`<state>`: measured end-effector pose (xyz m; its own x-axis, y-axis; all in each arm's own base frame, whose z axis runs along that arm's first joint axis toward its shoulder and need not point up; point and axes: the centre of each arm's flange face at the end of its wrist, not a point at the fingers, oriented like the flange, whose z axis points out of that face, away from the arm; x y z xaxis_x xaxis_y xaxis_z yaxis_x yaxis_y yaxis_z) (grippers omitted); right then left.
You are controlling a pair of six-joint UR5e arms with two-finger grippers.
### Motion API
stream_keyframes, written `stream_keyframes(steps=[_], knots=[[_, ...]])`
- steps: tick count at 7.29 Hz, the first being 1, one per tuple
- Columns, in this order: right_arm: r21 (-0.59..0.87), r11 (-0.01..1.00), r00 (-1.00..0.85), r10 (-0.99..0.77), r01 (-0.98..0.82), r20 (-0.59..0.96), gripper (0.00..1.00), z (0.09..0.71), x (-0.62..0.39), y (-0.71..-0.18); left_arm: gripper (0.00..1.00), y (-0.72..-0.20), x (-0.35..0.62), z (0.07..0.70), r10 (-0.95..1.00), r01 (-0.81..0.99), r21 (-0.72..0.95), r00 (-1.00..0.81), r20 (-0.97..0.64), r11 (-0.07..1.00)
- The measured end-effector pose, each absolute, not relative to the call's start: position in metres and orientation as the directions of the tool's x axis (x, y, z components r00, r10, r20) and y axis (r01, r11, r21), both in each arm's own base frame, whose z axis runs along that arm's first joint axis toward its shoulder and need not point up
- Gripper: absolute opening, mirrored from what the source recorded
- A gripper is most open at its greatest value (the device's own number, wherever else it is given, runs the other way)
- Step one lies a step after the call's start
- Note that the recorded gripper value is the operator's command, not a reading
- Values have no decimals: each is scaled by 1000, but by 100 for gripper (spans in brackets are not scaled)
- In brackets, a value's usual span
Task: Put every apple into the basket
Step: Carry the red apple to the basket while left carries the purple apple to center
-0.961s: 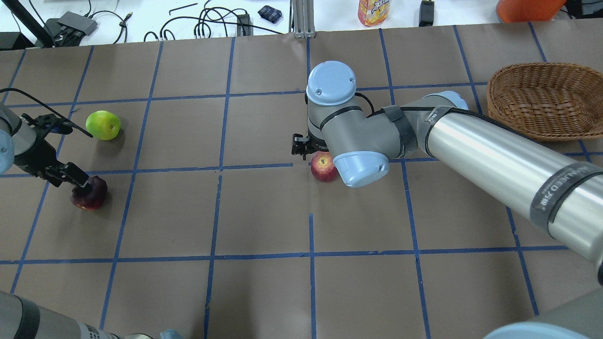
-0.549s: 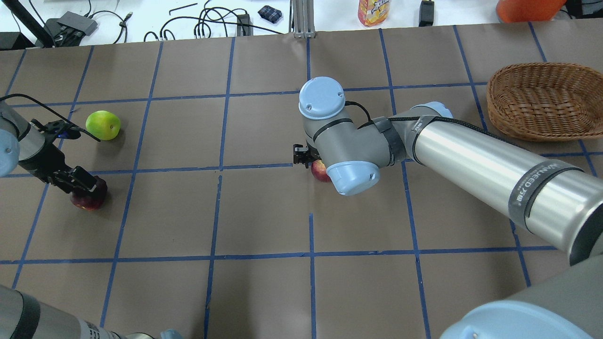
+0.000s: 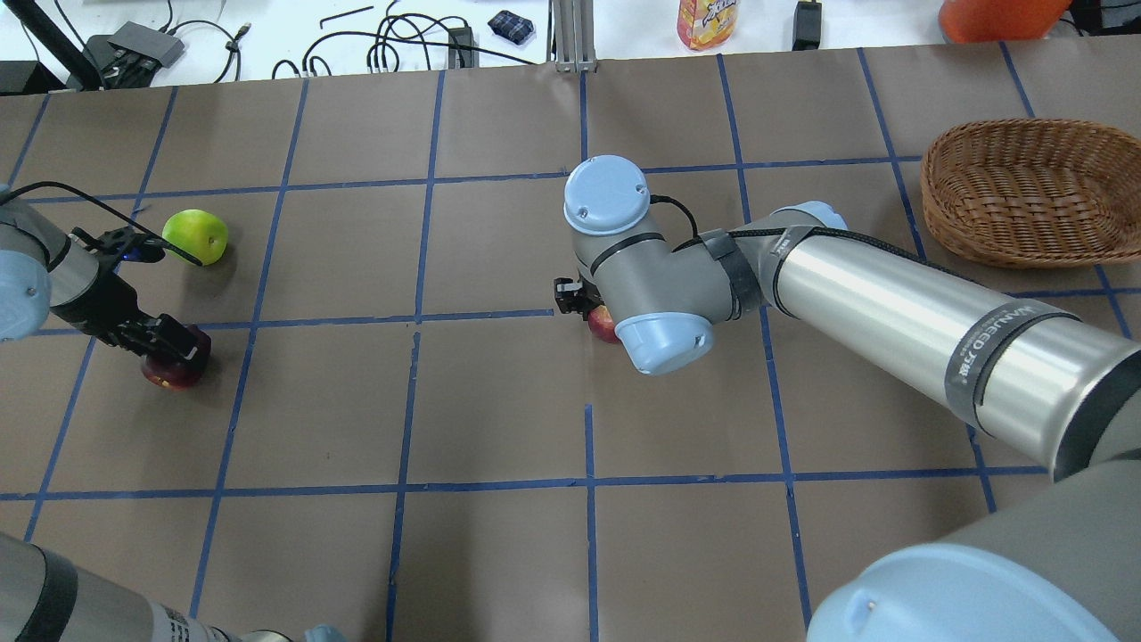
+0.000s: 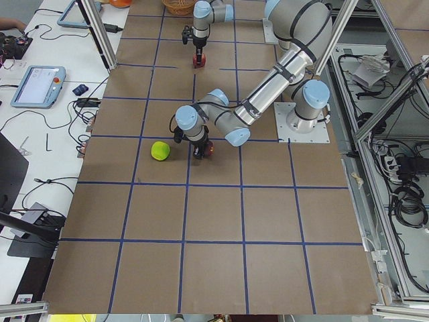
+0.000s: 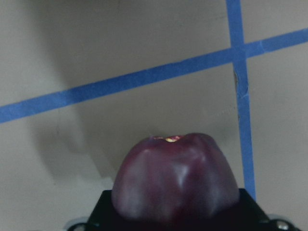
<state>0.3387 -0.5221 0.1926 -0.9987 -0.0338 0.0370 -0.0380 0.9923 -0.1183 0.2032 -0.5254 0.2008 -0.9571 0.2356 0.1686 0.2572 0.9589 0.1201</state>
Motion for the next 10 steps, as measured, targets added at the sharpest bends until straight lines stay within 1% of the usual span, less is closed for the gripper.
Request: stream_keyframes(steps=[2,3,4,5,6,7,8,10], knots=[[-154,988,-999,-23,-26,25,54,213,329,-539,0,-557,175,257,311,321,78,-943,116,944],[-171,985,-1000,-3,-7,20,56,233,311,-556,0,-569,150,281,331,344,91,-934,131,935],[-173,985,-1000,16,12,22,56,255,279,-576,0,-575,116,288,321,341,118,-934,155,933],[-164,986,-999,46,41,26,56,277,232,-596,0,-580,69,290,290,314,135,-942,168,940],[-143,987,-997,71,68,16,56,294,174,-615,0,-584,0,293,254,278,137,-952,171,951],[-122,991,-999,53,53,-2,56,307,115,-632,0,-587,-69,292,218,235,115,-965,148,965],[-113,994,-1000,8,9,-6,57,318,51,-646,0,-586,-139,290,172,180,65,-978,118,981],[-138,986,-995,-95,-97,23,58,319,-70,-666,0,-559,-270,286,139,139,-9,-985,99,990]])
